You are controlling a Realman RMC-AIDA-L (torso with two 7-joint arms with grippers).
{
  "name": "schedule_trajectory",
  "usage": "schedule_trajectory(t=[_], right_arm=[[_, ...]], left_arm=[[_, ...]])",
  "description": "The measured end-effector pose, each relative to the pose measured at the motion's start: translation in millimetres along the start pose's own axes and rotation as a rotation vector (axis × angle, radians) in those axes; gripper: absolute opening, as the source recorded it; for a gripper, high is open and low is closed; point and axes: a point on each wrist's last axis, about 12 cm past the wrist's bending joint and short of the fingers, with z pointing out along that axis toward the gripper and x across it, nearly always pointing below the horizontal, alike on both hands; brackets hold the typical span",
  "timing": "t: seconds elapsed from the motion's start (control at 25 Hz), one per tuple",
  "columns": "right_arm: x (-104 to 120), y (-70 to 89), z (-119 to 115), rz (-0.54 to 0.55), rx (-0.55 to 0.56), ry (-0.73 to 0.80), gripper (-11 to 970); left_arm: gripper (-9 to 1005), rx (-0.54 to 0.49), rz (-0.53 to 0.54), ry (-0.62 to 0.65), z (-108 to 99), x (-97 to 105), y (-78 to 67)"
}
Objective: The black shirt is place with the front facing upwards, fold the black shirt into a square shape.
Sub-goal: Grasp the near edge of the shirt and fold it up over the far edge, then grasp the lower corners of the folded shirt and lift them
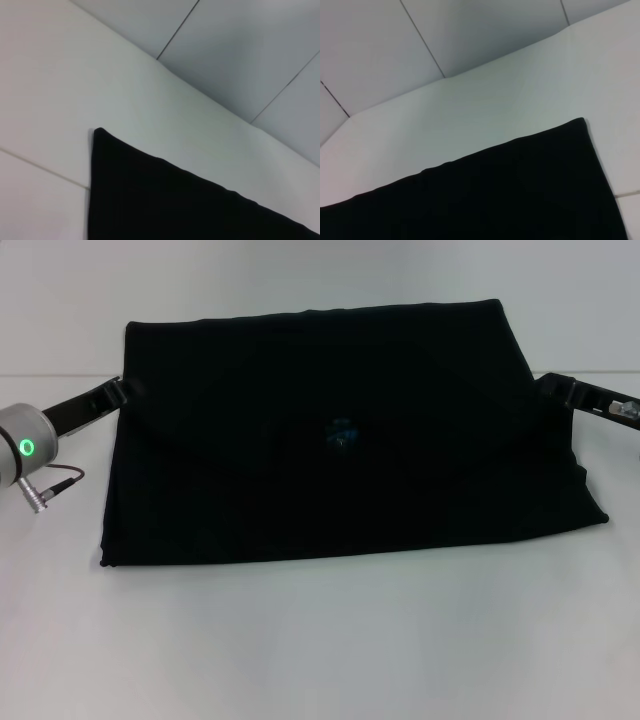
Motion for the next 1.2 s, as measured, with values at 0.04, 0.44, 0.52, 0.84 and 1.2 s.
schedule_trajectory(t=[0.04, 0.44, 0.52, 0.84, 1.2], right_arm=[[0.6, -0.7, -0.2, 0.001, 0.005, 0.0, 99], [8.1, -25.2, -28.8, 0.121, -0.031, -0.092, 550], [8.8, -26.0, -40.2, 0.08, -0.104, -0.117, 680], [42.1, 6.0, -69.7, -0.317, -0.51, -0.01, 830], [80.1, 23.4, -64.0, -0.386, -0.574, 0.111, 945]], left_arm=[[103, 0.003, 0.003, -0.007, -0.2, 0.8, -0.1], [424, 0.136, -0.012, 0.043, -19.6, 2.3, 7.9], [520, 0.212, -0.02, 0.084, -30.4, 1.4, 10.3], [805, 0.279, -0.03, 0.343, -70.4, 3.4, 31.0], [863, 0.166, 0.013, 0.403, -76.2, 10.0, 46.6]])
